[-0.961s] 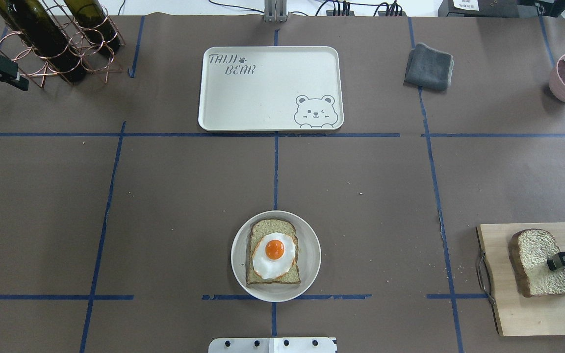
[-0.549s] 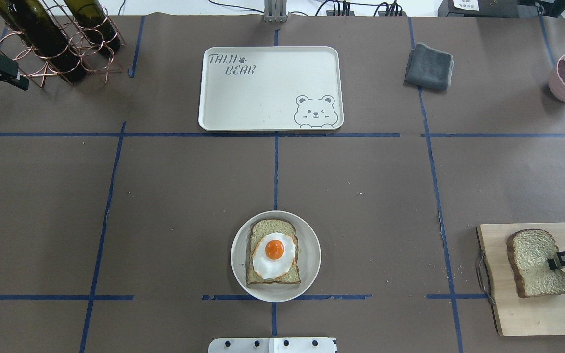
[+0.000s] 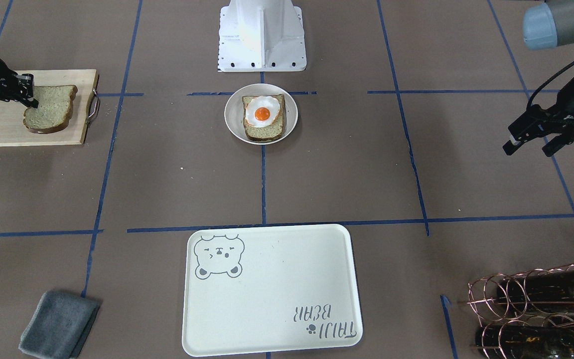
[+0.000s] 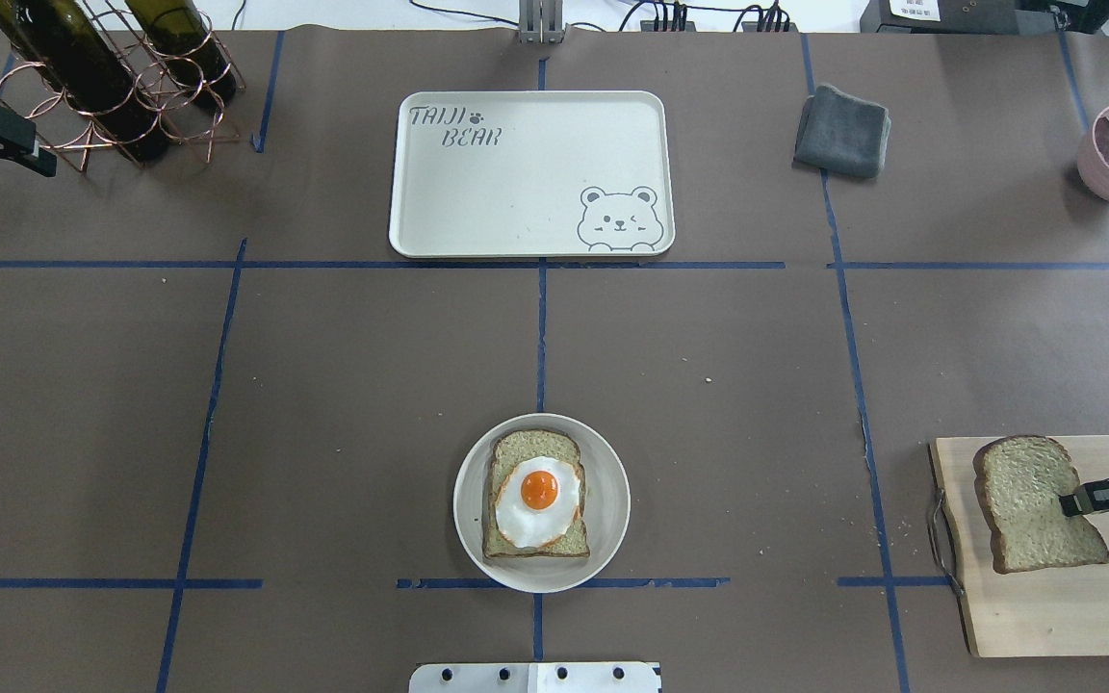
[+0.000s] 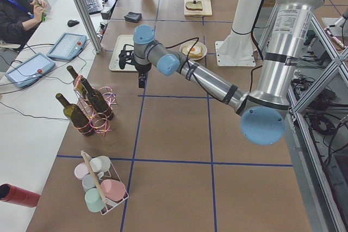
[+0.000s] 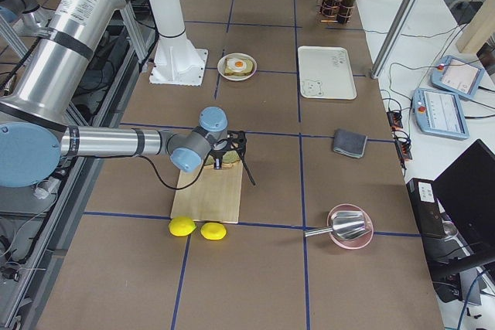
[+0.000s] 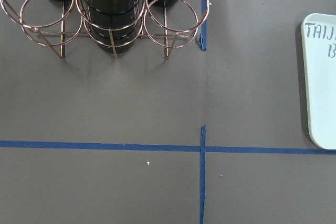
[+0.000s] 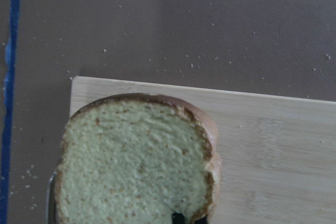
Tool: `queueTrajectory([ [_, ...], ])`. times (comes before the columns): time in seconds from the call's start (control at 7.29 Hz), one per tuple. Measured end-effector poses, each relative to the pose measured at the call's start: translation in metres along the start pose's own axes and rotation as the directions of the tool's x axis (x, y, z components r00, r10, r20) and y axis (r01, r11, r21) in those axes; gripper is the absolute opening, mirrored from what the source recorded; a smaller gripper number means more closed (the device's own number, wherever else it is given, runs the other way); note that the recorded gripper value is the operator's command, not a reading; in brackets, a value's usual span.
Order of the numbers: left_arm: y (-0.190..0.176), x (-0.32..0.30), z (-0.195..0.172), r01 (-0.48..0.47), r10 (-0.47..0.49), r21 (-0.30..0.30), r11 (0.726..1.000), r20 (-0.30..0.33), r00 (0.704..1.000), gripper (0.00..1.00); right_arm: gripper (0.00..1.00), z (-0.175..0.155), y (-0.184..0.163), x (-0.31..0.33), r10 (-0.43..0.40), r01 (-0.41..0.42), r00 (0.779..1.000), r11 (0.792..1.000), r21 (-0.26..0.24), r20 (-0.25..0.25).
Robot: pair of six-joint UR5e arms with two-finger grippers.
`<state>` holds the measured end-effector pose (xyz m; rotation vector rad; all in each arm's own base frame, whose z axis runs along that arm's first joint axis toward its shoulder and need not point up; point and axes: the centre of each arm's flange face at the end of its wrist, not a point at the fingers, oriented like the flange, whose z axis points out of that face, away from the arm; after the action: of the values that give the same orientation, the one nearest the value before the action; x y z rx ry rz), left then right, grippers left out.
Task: Make sandwich and place on tray
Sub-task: 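Lift the bread slice with the right gripper and carry it over the plate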
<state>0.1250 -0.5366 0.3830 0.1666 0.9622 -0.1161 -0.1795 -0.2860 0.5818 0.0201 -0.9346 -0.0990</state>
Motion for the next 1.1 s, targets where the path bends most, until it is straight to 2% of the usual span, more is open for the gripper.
queueTrajectory([
  [0.41,0.001,0.001,0.003,-0.003,0.003,-0.005,1.000,-0.001,1.000,1.00,0.00,-0.038,-0.041,-0.054,-0.023,0.017,0.987,0.999,0.042,0.159],
  [0.69,0.014,0.022,0.025,-0.030,0.030,-0.041,0.999,-0.015,0.999,1.00,0.00,-0.047,-0.099,-0.137,0.032,-0.044,0.972,0.998,0.046,0.234],
  [0.96,0.034,0.057,0.052,-0.017,0.013,-0.071,0.997,-0.062,0.998,1.00,0.00,-0.047,-0.147,-0.248,0.062,-0.065,0.969,0.998,0.005,0.240],
  [1.1,0.046,0.072,0.064,-0.003,-0.004,-0.088,0.996,-0.076,0.997,1.00,0.00,-0.045,-0.157,-0.306,0.069,-0.067,0.971,0.998,-0.015,0.231],
])
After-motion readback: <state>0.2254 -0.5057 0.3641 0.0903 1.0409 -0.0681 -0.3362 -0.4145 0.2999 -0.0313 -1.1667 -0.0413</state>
